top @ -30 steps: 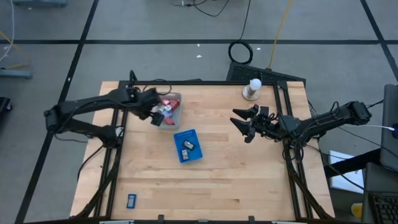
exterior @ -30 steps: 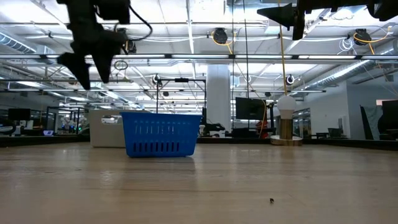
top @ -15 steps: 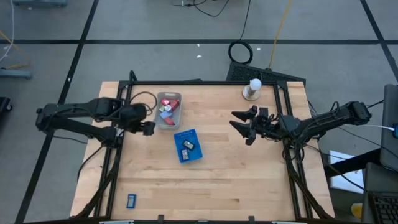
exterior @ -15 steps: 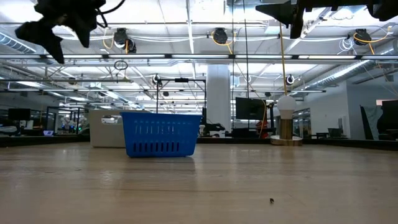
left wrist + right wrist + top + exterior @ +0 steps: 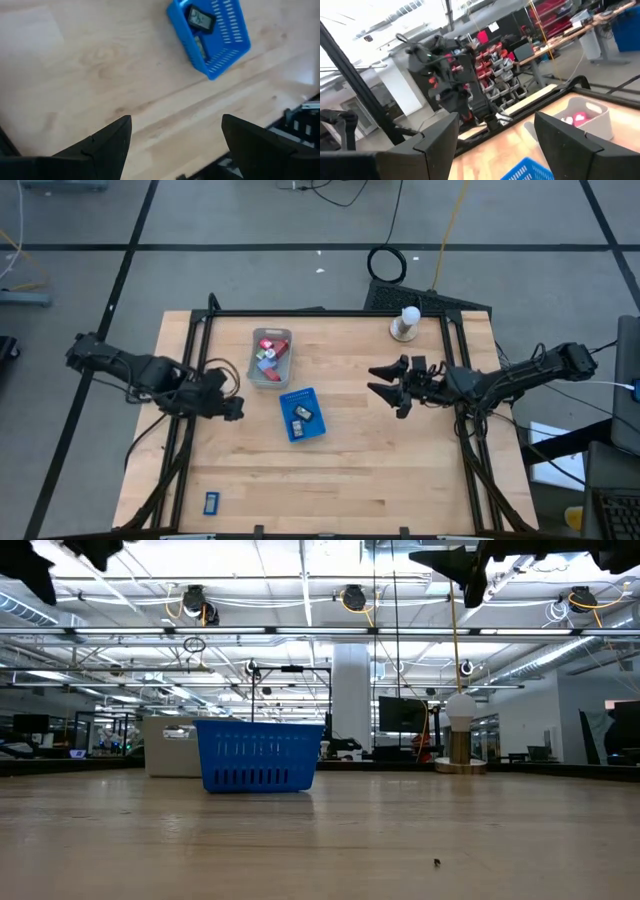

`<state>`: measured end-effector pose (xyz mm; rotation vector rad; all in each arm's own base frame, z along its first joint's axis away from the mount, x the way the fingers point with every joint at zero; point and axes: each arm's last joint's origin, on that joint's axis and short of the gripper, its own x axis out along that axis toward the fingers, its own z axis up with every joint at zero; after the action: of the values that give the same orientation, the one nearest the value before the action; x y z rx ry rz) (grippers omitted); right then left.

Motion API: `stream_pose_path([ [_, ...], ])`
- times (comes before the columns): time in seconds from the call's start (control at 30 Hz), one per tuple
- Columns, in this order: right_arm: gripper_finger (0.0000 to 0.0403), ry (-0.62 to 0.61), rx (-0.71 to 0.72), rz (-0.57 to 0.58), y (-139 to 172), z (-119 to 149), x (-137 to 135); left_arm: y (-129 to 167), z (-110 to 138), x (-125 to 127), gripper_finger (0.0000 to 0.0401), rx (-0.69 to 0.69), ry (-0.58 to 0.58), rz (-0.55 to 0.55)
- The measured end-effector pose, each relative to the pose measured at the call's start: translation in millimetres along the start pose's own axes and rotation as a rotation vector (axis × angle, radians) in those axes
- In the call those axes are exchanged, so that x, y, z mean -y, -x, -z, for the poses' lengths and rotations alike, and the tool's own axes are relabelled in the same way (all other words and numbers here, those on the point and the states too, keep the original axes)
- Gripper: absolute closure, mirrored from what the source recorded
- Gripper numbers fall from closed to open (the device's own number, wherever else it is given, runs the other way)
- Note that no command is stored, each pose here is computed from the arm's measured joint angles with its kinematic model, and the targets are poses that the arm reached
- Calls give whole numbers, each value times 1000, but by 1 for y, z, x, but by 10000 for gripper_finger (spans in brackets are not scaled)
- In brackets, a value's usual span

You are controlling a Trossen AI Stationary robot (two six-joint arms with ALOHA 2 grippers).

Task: Pick & Place Office items
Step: Put the blue digital timer into the blue basket

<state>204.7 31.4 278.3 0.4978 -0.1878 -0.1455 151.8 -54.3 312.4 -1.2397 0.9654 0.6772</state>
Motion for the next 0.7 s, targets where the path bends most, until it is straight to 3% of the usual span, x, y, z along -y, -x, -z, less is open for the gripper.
stream_pose_path([
  [0.23,152,-1,-33,-20,0,3,-1,12,32,15,89,-7,20,-130],
  [0.47,152,0,-47,-22,1,4,-1,5,76,43,89,-13,5,-228],
  [0.7,152,-40,-70,-60,1,5,-2,-1,123,37,89,-16,75,-278],
])
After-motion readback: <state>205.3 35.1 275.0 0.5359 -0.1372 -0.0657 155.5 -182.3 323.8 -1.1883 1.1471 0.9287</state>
